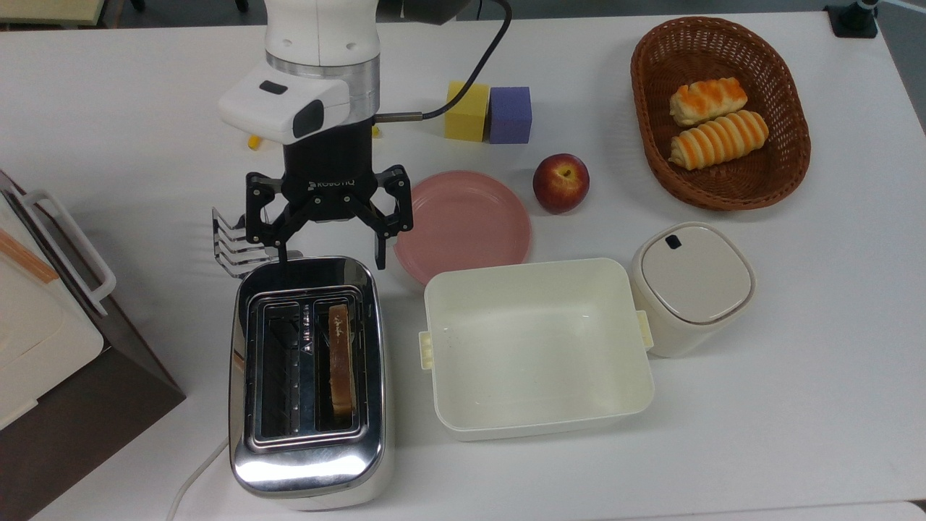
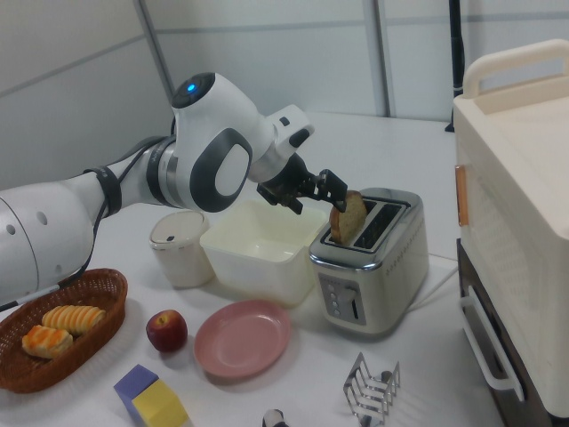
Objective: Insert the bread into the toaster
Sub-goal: 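Open the gripper and raise it away from the toaster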
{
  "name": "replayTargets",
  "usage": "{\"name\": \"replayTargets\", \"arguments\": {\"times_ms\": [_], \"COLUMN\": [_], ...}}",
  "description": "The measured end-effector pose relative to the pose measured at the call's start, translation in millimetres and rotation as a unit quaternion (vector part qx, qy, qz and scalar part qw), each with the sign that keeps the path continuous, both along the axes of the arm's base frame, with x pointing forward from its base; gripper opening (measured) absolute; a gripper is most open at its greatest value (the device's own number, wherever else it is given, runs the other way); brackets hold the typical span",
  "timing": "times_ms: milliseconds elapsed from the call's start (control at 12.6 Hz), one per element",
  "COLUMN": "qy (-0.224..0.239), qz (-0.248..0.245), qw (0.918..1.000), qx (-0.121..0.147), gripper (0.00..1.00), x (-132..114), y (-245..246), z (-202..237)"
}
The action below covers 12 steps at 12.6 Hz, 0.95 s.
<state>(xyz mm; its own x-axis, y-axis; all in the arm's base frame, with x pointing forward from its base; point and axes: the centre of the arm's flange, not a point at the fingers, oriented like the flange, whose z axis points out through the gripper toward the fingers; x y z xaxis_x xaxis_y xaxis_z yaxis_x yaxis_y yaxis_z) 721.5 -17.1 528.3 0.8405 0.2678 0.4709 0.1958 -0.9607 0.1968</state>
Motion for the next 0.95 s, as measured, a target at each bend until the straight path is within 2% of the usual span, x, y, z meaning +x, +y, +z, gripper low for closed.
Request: {"name": "replayTargets", "arguments": {"times_ms": [238,396,555,713,951], "qy": [0.003,0.036,0.077,0.113,0.139], "qz": [-0.002,-0.013,-0.029,-0.046,-0.05], "qw": [1.0,0.9992,0.9964,0.9921,0.9891], "qx": [-0.001,-0.008,-0.016,-0.026,-0.006], "gripper": [1.0,1.0,1.0,1.0,1.0], "x": [-2,-15,-38,-81,-107], "y": [-1,-6,-12,-13,-7], "z": [6,23,57,110,133]}}
